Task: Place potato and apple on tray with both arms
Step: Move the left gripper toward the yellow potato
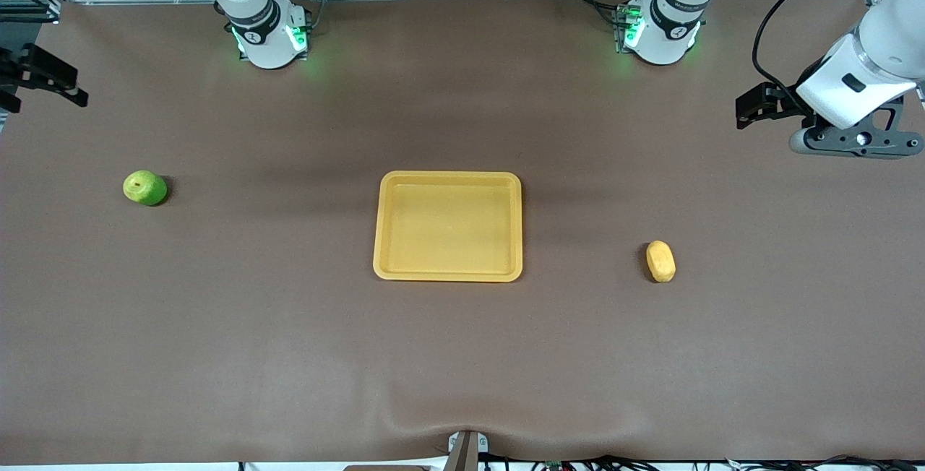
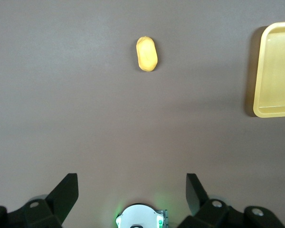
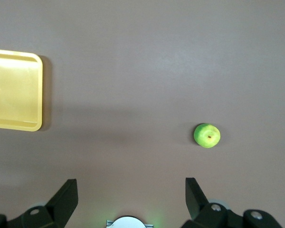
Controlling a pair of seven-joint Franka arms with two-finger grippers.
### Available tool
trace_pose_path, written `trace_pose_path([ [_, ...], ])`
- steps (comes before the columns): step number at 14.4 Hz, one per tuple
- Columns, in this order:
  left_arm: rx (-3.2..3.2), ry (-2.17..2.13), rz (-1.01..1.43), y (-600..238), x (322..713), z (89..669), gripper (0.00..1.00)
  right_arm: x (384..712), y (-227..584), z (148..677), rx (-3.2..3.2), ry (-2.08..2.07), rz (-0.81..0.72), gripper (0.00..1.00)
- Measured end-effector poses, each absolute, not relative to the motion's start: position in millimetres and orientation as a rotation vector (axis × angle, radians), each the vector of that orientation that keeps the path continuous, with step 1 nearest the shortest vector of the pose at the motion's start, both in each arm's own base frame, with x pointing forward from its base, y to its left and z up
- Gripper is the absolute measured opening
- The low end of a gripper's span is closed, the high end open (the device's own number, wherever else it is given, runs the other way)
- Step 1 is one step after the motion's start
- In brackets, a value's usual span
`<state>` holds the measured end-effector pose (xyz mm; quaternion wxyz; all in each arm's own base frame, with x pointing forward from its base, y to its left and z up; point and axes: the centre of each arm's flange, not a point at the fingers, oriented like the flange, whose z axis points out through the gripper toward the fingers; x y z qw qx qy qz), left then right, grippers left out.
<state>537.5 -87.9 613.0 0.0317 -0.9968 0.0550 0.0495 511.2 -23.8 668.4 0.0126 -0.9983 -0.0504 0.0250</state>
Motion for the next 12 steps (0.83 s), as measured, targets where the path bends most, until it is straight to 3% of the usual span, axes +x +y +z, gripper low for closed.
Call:
trace_pose_path([
  [12, -3.066, 0.198, 0.184, -98, 544, 600, 1.00, 511, -28, 668, -3.113, -0.142, 0.080, 1.00],
])
